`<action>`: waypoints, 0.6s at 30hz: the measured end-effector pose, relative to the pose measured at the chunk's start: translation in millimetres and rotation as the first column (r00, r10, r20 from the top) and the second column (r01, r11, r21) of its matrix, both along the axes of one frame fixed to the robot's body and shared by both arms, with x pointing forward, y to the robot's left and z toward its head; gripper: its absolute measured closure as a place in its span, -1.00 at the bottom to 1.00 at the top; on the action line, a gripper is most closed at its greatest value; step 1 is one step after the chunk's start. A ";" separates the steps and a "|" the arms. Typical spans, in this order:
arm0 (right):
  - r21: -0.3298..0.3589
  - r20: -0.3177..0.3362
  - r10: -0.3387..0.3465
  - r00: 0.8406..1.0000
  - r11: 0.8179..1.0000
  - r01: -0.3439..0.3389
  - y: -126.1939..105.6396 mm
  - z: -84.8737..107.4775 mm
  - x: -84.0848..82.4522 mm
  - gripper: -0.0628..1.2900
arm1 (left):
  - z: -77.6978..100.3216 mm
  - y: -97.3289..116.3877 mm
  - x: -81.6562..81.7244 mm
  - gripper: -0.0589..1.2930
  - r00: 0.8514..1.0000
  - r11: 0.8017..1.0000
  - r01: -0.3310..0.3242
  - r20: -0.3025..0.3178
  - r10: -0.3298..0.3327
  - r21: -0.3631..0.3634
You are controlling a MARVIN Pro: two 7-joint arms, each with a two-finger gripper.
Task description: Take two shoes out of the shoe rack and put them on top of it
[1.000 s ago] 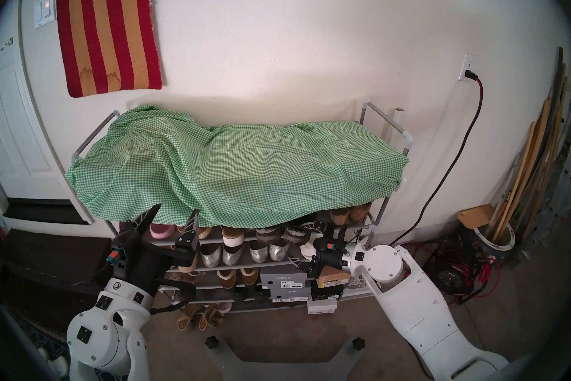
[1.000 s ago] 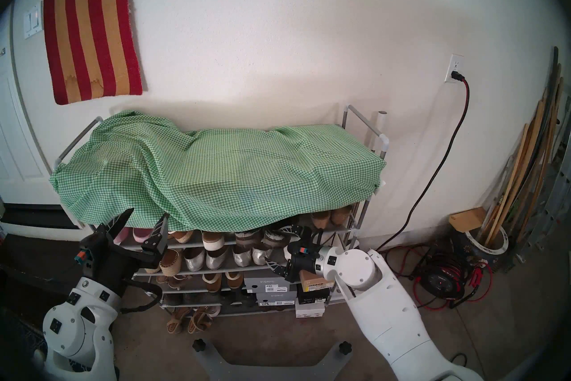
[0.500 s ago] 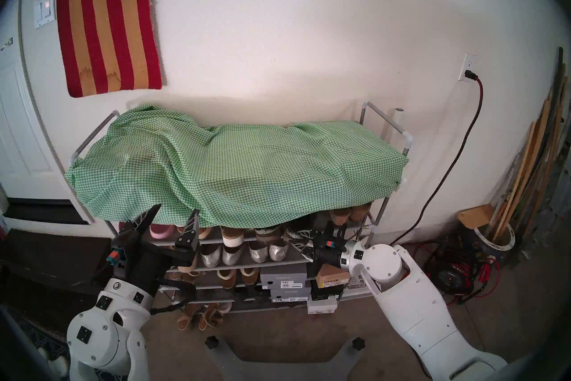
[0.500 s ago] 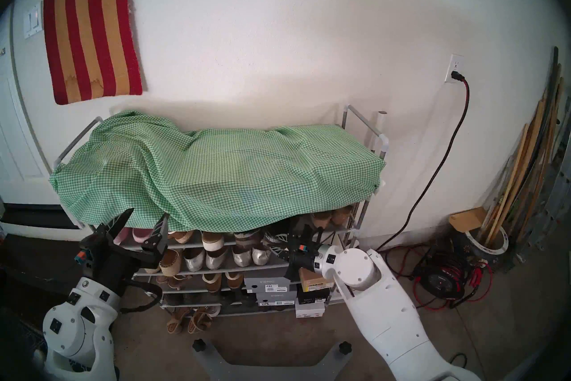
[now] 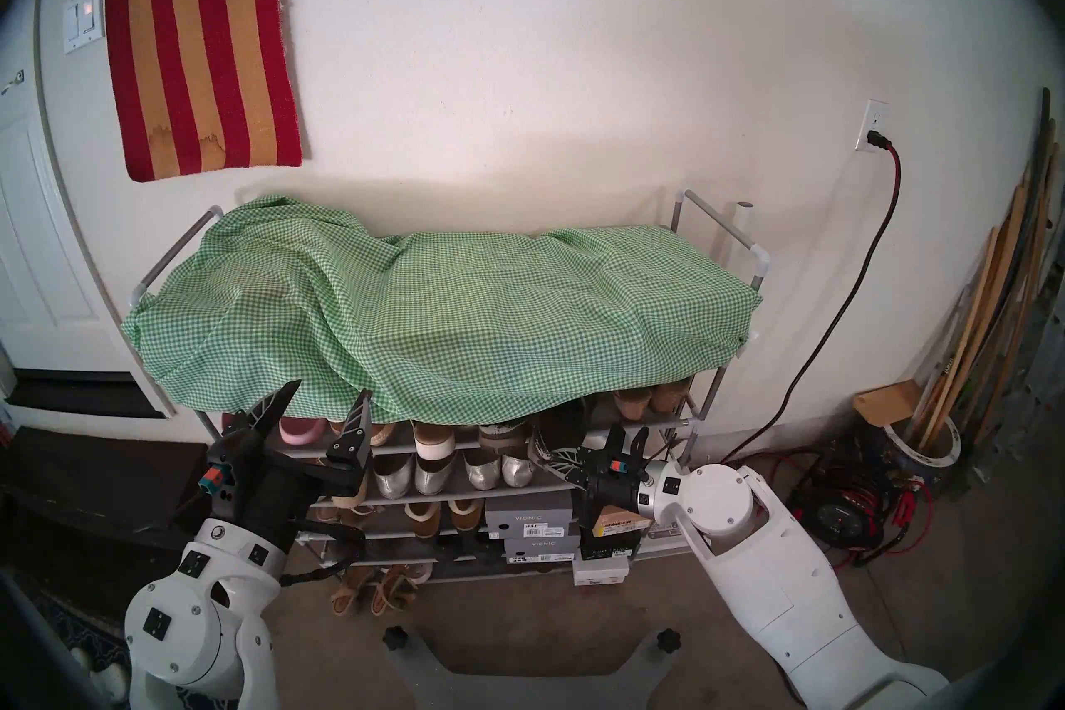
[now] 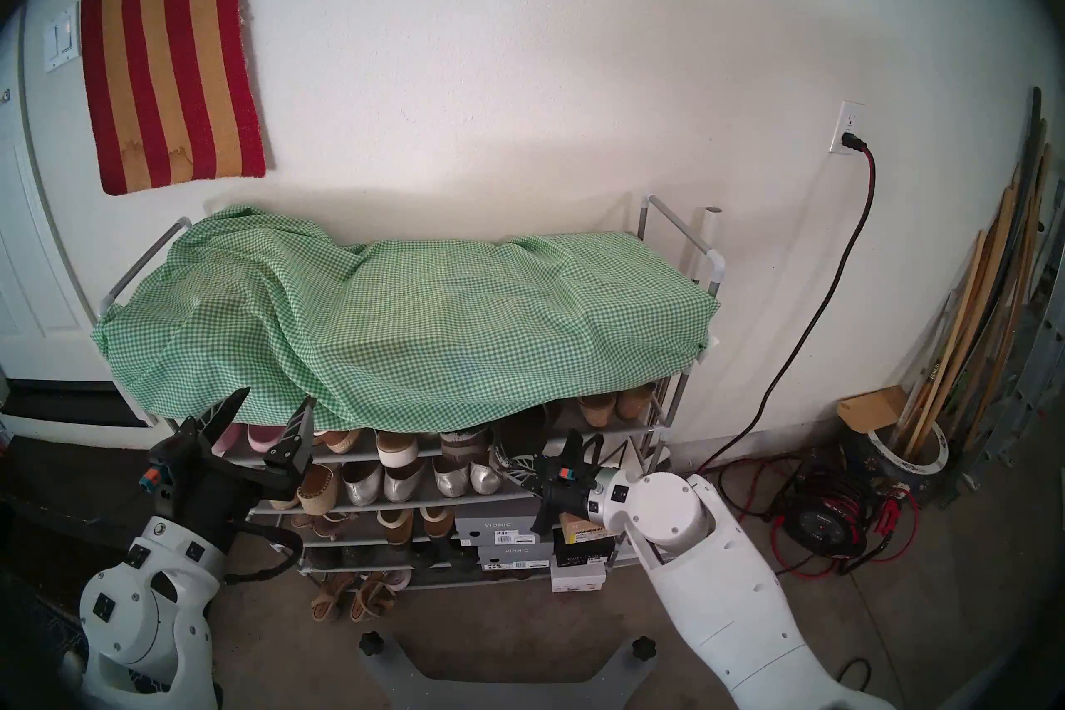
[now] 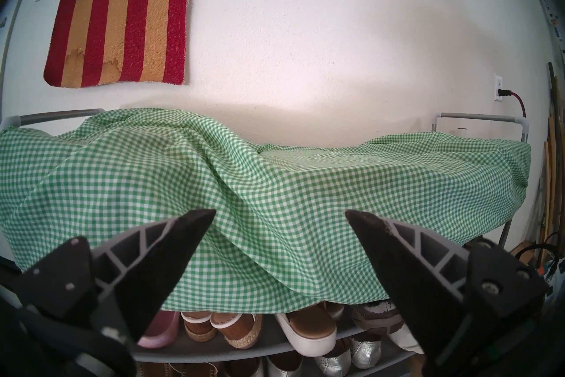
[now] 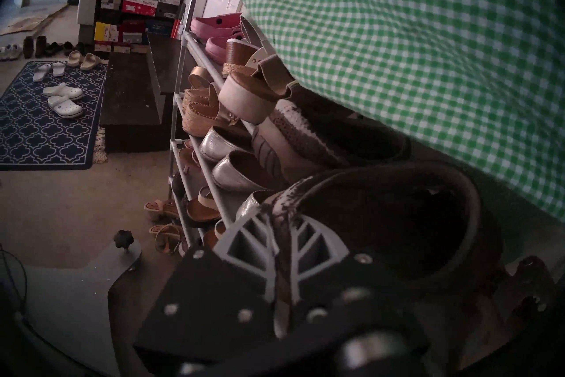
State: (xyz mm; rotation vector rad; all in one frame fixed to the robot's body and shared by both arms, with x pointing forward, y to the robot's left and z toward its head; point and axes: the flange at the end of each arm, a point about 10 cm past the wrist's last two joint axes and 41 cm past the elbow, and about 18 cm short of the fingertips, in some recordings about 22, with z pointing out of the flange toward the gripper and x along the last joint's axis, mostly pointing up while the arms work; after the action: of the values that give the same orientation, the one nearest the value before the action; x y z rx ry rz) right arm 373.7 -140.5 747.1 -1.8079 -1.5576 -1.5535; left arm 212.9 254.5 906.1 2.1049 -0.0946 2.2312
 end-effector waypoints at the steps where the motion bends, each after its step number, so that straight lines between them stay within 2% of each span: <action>1: 0.002 -0.001 0.000 1.000 1.000 0.000 -0.4 0.0 -1.1 0.78 | 0.0 0.0 0.0 -0.90 1.000 1.000 0.000 0.000 0.000 0.000; 5: 0.013 0.008 -0.003 1.000 1.000 0.003 -2.7 3.7 -3.3 0.92 | 0.0 0.0 0.0 -0.90 1.000 1.000 0.000 0.000 0.000 0.000; 8: 0.024 0.020 -0.006 1.000 1.000 0.005 -5.7 10.1 -4.8 0.94 | 0.0 0.0 0.0 -0.90 1.000 1.000 0.000 0.000 0.000 0.000; 18: 0.130 0.047 0.007 0.999 0.991 -0.013 -21.1 57.4 -9.9 0.95 | 0.0 0.1 0.0 -0.90 1.000 1.000 0.000 0.000 0.000 0.000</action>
State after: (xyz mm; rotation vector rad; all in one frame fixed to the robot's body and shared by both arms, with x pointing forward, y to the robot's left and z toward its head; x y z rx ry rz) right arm 363.8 -161.7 804.4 -1.7028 -1.4468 -1.6619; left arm 212.9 254.6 906.1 2.1051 -0.0945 2.2311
